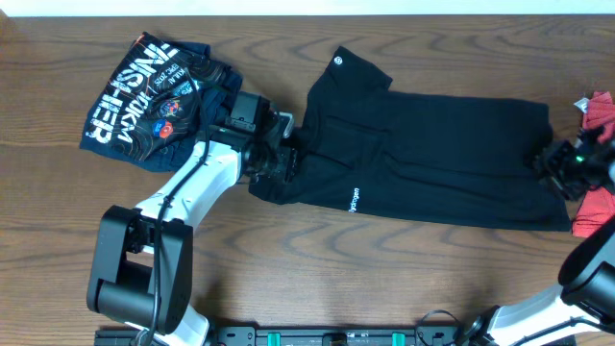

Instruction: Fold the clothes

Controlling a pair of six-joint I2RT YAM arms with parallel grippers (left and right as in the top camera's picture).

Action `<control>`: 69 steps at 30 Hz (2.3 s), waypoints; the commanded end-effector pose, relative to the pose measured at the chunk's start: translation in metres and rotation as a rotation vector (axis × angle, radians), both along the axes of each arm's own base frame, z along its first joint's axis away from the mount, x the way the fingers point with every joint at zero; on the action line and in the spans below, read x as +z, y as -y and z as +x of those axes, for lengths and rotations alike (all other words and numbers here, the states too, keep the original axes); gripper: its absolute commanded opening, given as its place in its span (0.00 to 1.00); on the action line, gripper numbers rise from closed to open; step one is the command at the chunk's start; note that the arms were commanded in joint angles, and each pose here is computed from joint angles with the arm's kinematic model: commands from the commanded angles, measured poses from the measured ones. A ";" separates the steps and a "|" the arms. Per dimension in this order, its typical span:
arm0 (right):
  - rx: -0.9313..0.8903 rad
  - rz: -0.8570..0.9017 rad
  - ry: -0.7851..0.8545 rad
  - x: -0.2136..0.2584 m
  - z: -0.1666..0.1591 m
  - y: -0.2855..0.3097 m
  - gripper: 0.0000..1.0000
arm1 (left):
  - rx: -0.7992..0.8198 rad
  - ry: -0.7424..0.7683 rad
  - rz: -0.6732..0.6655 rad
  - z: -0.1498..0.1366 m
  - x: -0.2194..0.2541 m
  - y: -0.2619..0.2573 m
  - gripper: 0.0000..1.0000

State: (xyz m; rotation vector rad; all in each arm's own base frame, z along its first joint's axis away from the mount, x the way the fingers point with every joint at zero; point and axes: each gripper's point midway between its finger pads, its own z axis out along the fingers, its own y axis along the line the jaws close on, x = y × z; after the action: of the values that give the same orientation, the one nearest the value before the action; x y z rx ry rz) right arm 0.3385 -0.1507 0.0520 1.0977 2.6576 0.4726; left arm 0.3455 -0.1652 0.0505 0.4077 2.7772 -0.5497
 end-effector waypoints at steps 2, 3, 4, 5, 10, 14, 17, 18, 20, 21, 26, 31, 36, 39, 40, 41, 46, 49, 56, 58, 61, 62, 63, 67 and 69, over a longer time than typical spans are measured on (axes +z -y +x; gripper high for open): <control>0.032 -0.065 -0.030 -0.005 0.011 -0.015 0.51 | 0.023 0.043 0.017 0.012 0.007 0.001 0.57; 0.048 -0.063 -0.023 -0.005 0.014 -0.021 0.51 | 0.034 0.050 0.046 0.014 0.005 -0.004 0.56; 0.063 -0.061 -0.022 -0.005 0.016 -0.026 0.51 | 0.039 0.057 0.058 0.016 0.005 -0.006 0.56; 0.077 -0.060 -0.023 -0.005 0.017 -0.031 0.50 | 0.035 0.063 0.059 0.017 0.004 -0.006 0.57; 0.127 -0.052 -0.038 -0.006 0.019 -0.051 0.51 | 0.016 0.171 0.130 0.040 0.001 -0.014 0.57; 0.151 -0.037 -0.068 -0.007 0.013 -0.062 0.51 | 0.031 0.211 0.148 0.055 -0.007 -0.014 0.54; 0.157 -0.028 -0.087 -0.008 0.009 -0.066 0.50 | 0.031 0.216 0.146 0.061 -0.019 -0.012 0.37; 0.157 -0.027 -0.092 -0.008 0.008 -0.066 0.51 | 0.032 0.214 0.147 0.063 -0.023 -0.012 0.29; 0.159 -0.025 -0.096 -0.008 0.006 -0.066 0.50 | 0.029 0.201 0.150 0.063 -0.033 -0.012 0.19; 0.159 -0.025 -0.098 -0.008 0.006 -0.066 0.51 | 0.027 0.191 0.151 0.063 -0.038 -0.011 0.13; 0.160 -0.017 -0.112 -0.008 0.003 -0.068 0.49 | 0.078 0.097 0.263 0.052 -0.074 -0.037 0.06; 0.188 -0.015 -0.125 -0.009 -0.002 -0.069 0.49 | 0.462 -0.046 0.556 0.027 -0.087 -0.127 0.06; 0.199 -0.019 -0.122 -0.009 -0.002 -0.069 0.49 | 0.532 -0.175 0.571 0.001 -0.086 -0.153 0.06; 0.199 -0.021 -0.117 -0.009 -0.001 -0.069 0.49 | 0.551 -0.204 0.561 -0.006 -0.079 -0.158 0.06; 0.199 -0.022 -0.115 -0.009 0.000 -0.068 0.49 | 0.546 -0.204 0.549 -0.006 -0.077 -0.157 0.06; 0.209 -0.023 -0.106 -0.008 0.001 -0.069 0.49 | 0.546 -0.198 0.538 -0.005 -0.073 -0.155 0.07; 0.311 0.023 0.019 0.000 0.019 -0.081 0.50 | 0.548 -0.144 0.427 0.003 -0.042 -0.141 0.26; 0.310 0.005 0.041 0.001 0.025 -0.078 0.53 | 0.560 -0.077 0.390 0.008 -0.014 -0.139 0.40; 0.231 -0.200 -0.232 -0.015 -0.021 -0.038 0.49 | 0.560 0.092 0.266 0.011 0.059 -0.129 0.61; 0.216 -0.176 -0.313 -0.016 -0.040 -0.042 0.49 | 0.560 0.112 0.248 0.002 0.076 -0.129 0.63; 0.186 -0.172 -0.394 -0.022 -0.059 -0.044 0.50 | 0.533 0.092 0.192 -0.019 0.093 -0.121 0.63; 0.155 -0.180 -0.397 -0.027 -0.061 -0.041 0.50 | 0.521 0.071 0.175 -0.027 0.095 -0.117 0.63; 0.137 -0.182 -0.393 -0.032 -0.062 -0.040 0.46 | 0.515 0.053 0.169 -0.032 0.095 -0.116 0.63; 0.005 -0.155 -0.325 -0.064 -0.061 -0.039 0.17 | 0.503 -0.037 0.195 -0.052 0.085 -0.117 0.63; -0.033 -0.101 -0.234 -0.079 -0.051 -0.046 0.08 | 0.501 -0.059 0.205 -0.055 0.082 -0.117 0.63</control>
State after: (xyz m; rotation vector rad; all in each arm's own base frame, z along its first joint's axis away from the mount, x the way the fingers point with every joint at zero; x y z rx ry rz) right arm 0.2944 -0.1144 -0.0060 1.0686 2.9025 0.0906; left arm 0.2944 -0.0455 0.1375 -0.2766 2.8091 -0.1352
